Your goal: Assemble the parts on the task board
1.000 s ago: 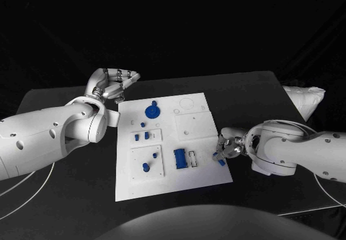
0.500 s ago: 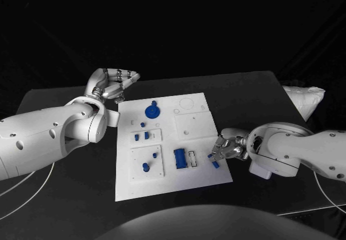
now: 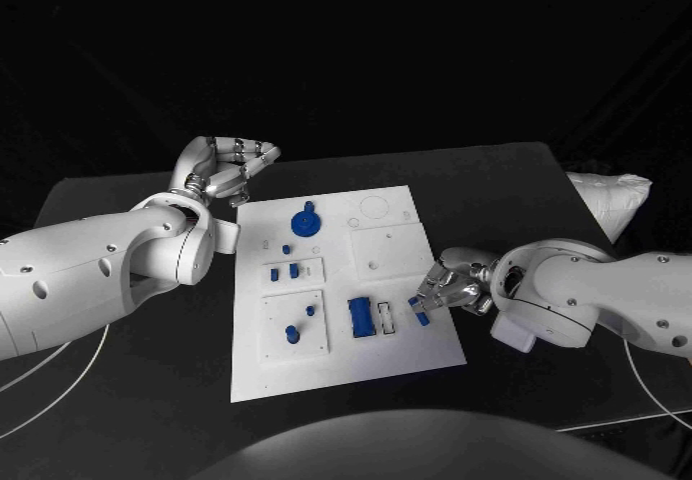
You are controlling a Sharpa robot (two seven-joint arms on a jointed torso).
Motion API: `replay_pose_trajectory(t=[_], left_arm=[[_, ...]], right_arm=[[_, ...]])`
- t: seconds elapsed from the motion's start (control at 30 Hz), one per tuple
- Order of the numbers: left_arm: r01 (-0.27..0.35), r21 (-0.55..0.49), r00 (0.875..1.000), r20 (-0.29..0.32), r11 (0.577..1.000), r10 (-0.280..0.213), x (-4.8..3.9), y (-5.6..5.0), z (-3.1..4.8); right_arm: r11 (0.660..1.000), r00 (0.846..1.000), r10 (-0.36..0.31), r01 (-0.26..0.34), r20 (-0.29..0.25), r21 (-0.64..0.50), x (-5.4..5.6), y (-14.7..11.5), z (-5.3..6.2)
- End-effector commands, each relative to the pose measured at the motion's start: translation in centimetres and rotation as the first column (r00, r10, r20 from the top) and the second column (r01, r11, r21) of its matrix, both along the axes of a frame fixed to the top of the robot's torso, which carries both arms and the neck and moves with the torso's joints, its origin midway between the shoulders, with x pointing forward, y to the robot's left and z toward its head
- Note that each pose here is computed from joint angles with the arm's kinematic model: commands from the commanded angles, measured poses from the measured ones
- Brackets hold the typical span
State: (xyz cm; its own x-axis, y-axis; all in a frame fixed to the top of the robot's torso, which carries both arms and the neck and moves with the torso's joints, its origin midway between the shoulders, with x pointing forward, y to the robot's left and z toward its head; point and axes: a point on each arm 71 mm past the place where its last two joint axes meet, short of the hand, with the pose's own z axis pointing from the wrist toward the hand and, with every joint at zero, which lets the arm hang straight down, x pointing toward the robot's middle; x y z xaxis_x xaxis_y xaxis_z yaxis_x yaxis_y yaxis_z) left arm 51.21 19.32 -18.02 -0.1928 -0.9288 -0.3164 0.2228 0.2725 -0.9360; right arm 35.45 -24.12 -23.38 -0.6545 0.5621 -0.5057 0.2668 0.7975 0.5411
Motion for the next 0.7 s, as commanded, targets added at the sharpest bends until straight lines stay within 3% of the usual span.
replay_pose_trajectory(t=[0.03, 0.3, 0.7], left_arm=[[0.020, -0.003, 1.000, 0.002, 1.000, -0.020, -0.06, -0.3, 0.04], [0.021, -0.002, 1.000, 0.002, 1.000, -0.021, -0.02, -0.4, 0.04], [0.021, -0.002, 1.000, 0.001, 1.000, -0.021, 0.02, -0.4, 0.02]], right_arm=[[0.996, 0.999, -0.040, 0.041, -0.020, 0.078, 0.1, 0.3, 0.2], [0.982, 0.990, -0.080, 0.098, -0.113, 0.160, 0.6, 0.8, 0.6], [0.982, 0.970, -0.060, 0.099, -0.235, 0.160, 0.8, 1.3, 0.0]])
